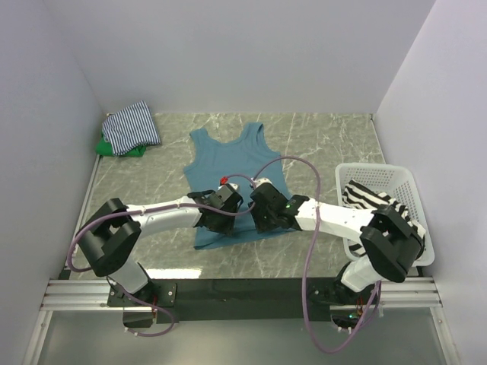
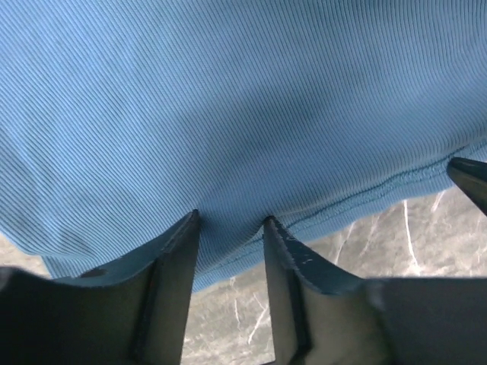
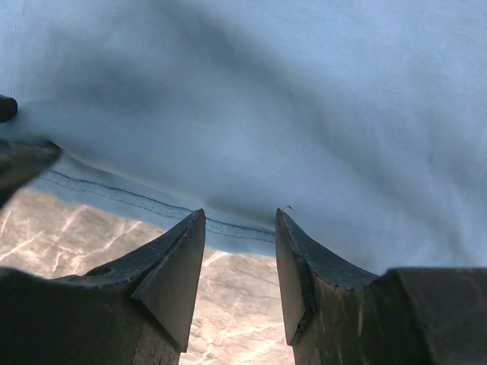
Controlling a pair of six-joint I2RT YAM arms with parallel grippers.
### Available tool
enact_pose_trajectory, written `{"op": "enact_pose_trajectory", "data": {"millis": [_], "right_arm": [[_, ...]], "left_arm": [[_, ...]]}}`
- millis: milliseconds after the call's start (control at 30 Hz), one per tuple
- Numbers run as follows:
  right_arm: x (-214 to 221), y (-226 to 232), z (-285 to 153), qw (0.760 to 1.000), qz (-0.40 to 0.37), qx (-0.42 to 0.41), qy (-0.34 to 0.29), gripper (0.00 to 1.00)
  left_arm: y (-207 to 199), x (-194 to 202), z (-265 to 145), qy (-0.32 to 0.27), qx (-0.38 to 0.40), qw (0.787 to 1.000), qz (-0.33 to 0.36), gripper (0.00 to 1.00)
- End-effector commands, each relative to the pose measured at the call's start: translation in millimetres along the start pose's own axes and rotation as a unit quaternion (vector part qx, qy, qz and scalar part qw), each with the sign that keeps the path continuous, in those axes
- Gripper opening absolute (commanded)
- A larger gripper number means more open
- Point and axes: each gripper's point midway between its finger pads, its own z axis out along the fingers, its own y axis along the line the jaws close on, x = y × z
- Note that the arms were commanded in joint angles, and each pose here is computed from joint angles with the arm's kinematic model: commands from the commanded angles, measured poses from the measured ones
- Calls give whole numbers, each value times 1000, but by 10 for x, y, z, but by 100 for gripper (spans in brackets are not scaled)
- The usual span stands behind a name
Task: Fold and stack the tank tops
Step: Flatten the tank top out
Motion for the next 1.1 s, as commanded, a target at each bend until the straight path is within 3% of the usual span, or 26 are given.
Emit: {"op": "enact_pose_trajectory", "data": {"millis": [0, 300, 667, 1067], "right_arm": [[-121, -57, -104, 999, 12, 16, -41, 49], [-225, -259, -278, 994, 72, 9, -80, 50], [-133, -286, -198, 995, 75, 12, -57, 50], [25, -244, -116, 998, 57, -7, -38, 51]], "left_arm": [[-70, -243, -46, -40, -3, 999, 10, 42], [-149, -294, -96, -42, 16, 999, 17, 1], [-453, -196, -322, -4, 133, 991, 27, 1], [-250, -104, -182, 29, 124, 992, 5, 1]]}}
